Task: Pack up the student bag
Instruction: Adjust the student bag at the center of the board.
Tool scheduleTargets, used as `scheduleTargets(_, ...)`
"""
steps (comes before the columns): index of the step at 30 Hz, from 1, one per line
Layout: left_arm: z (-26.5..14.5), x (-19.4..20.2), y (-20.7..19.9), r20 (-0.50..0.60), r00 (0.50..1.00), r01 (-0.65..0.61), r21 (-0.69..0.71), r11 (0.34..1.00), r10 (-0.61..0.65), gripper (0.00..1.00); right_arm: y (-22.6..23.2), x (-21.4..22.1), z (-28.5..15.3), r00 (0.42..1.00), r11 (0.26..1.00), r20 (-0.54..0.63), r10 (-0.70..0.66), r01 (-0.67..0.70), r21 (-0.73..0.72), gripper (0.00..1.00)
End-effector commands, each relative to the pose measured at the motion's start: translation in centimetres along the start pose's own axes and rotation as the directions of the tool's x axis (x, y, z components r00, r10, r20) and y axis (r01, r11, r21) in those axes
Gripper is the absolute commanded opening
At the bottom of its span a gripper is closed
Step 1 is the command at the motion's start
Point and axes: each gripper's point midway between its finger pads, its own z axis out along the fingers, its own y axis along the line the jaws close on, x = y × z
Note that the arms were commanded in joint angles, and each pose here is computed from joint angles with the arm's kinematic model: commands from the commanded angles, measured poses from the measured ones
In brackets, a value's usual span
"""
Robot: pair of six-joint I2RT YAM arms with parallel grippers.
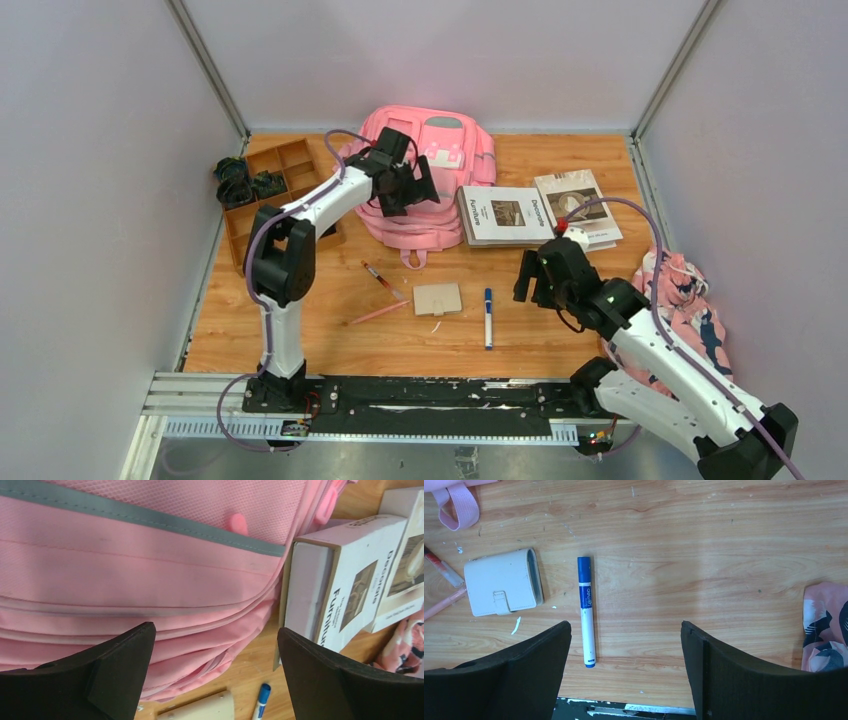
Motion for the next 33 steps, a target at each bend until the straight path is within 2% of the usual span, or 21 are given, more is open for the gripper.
scheduleTargets(1,0.7,-1.2,-1.6,0.038,0.998,0.050,0.074,0.996,-0.053,0.99,-0.5,0.6,-0.2,1.000,1.000,0.001,-0.014,0.014,0.009,0.84)
scheduleTargets(5,0.6,-3.2,-0.9,0.154,0.986,0.051,0.041,0.998,-0.057,0.99,-0.6,0.5,-0.4,1.000,1.000,0.002,-0.017,0.017,0.011,0.84)
scheduleTargets(10,-2.2,-5.4,-1.2,0.298,0.954,0.031,0.056,0.998,-0.047,0.99,-0.9,0.8,-0.3,1.000,1.000,0.005,-0.007,0.007,0.017,0.84)
scheduleTargets(13,-3.4,-6.0,-1.0,0.343,0.939,0.007,0.048,0.999,-0.023,0.99,-0.9,1.0,-0.3,1.000,1.000,0.001,-0.005,0.005,0.016,0.84)
scheduleTargets(17,-3.8,-4.6,-1.1,0.291,0.956,-0.065,0.051,0.997,0.047,0.98,-0.9,1.0,-0.2,1.000,1.000,-0.002,-0.007,0.007,0.016,0.84)
scheduleTargets(19,-4.0,-3.1,-1.7,0.252,0.960,-0.148,0.100,0.984,0.119,0.86,-0.8,1.0,-0.2,1.000,1.000,-0.005,-0.007,0.007,0.013,0.84)
scheduleTargets(20,-4.2,-2.3,-1.7,0.238,0.958,-0.192,0.111,0.975,0.162,0.84,-0.7,1.0,-0.2,1.000,1.000,-0.007,-0.007,0.007,0.011,0.84)
scheduleTargets(22,-4.5,-0.5,-1.2,0.210,0.940,-0.296,0.114,0.948,0.268,0.83,-0.6,0.9,-0.4,1.000,1.000,-0.010,-0.006,0.007,0.005,0.84)
scheduleTargets(26,-4.5,2.0,1.5,0.124,0.891,-0.445,0.036,0.895,0.438,0.86,-0.7,1.1,-0.3,1.000,1.000,-0.006,-0.005,0.005,0.006,0.84)
scheduleTargets(28,-3.8,2.7,2.6,0.077,0.879,-0.472,0.010,0.882,0.470,0.85,-0.6,1.1,-0.3,1.000,1.000,-0.009,0.000,0.000,0.001,0.84)
scheduleTargets(33,-1.3,3.3,3.9,0.011,0.886,-0.464,-0.028,0.885,0.464,0.71,0.6,0.3,-0.6,1.000,0.999,-0.012,-0.001,0.001,-0.033,0.83)
